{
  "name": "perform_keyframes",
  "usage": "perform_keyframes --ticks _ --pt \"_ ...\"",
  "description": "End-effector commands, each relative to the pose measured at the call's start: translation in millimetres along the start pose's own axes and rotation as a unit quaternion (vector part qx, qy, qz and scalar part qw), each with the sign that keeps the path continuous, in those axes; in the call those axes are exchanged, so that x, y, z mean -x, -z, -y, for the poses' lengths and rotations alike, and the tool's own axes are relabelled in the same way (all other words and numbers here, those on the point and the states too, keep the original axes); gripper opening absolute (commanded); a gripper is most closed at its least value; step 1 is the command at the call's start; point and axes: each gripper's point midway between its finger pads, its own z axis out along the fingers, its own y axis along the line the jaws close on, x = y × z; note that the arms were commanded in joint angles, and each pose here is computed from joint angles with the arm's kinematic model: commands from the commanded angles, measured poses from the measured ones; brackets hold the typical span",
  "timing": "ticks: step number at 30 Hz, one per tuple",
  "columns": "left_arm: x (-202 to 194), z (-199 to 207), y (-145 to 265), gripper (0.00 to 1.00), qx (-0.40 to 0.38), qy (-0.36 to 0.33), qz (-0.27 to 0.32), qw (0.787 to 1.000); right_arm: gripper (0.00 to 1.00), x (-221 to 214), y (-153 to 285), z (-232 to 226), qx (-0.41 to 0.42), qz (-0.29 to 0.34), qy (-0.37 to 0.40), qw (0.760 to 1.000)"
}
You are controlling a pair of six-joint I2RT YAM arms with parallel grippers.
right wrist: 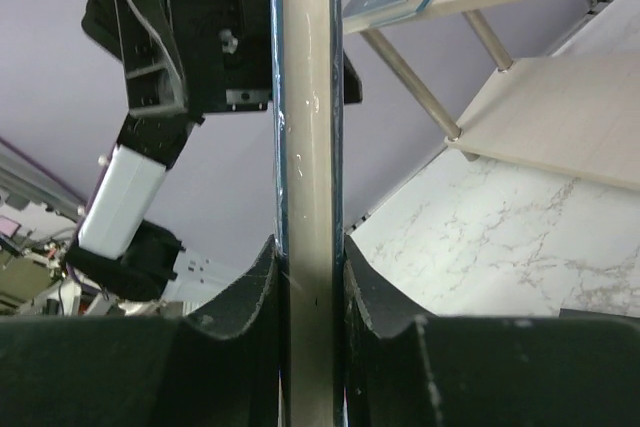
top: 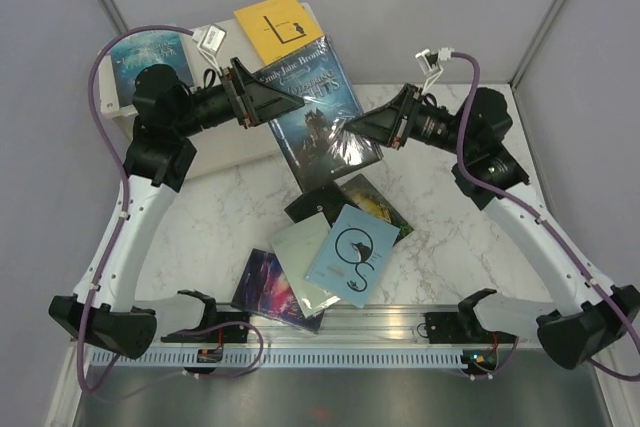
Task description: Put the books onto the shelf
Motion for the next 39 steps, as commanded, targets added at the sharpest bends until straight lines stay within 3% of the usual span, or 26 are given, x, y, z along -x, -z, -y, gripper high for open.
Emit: perform_keyframes --ticks 1,7,8,9,12,13,15,16,17,18,20,28,37,39 --pt "15 18 26 1.00 0.031 -0.064 0.041 0.997 0.00 68 -13 4 -0.022 0.083 -0.002 0.996" --pt "15 6 50 1.00 0.115 -0.106 0.078 0.985 0.00 120 -50 14 0.000 0.090 -0.019 0.996" --pt "11 3 54 1.00 0.127 -0.102 0.075 0.984 0.00 136 -52 -3 0.021 0.096 -0.015 0.995" --pt "10 1 55 1.00 0.132 -0.107 0.076 0.983 0.00 139 -63 17 0.014 0.091 -0.029 0.995" --pt "4 -4 61 1.00 0.147 -0.104 0.077 0.981 0.00 167 -73 6 0.039 0.105 -0.036 0.993" --pt "-1 -12 63 1.00 0.157 -0.099 0.076 0.980 0.00 168 -86 29 0.031 0.101 -0.055 0.993" --pt "-9 -13 69 1.00 0.161 -0.095 0.079 0.979 0.00 189 -92 15 0.056 0.117 -0.061 0.990" --pt "-19 -24 69 1.00 0.168 -0.082 0.070 0.980 0.00 187 -107 42 0.050 0.113 -0.083 0.989" --pt "-24 -24 72 1.00 0.167 -0.079 0.070 0.980 0.00 201 -108 26 0.073 0.125 -0.073 0.987" --pt "-28 -18 77 1.00 0.163 -0.084 0.076 0.980 0.00 199 -122 53 0.069 0.125 -0.094 0.985" --pt "-43 -24 83 1.00 0.167 -0.077 0.071 0.981 0.00 212 -126 46 0.092 0.137 -0.108 0.980" --pt "-82 -47 99 1.00 0.185 -0.058 0.064 0.979 0.00 207 -155 109 0.072 0.177 -0.142 0.971" --pt "-95 -64 98 1.00 0.193 -0.042 0.056 0.979 0.00 199 -171 157 0.036 0.199 -0.145 0.969" --pt "-96 -66 97 1.00 0.192 -0.039 0.055 0.979 0.10 196 -174 166 0.030 0.200 -0.150 0.968"
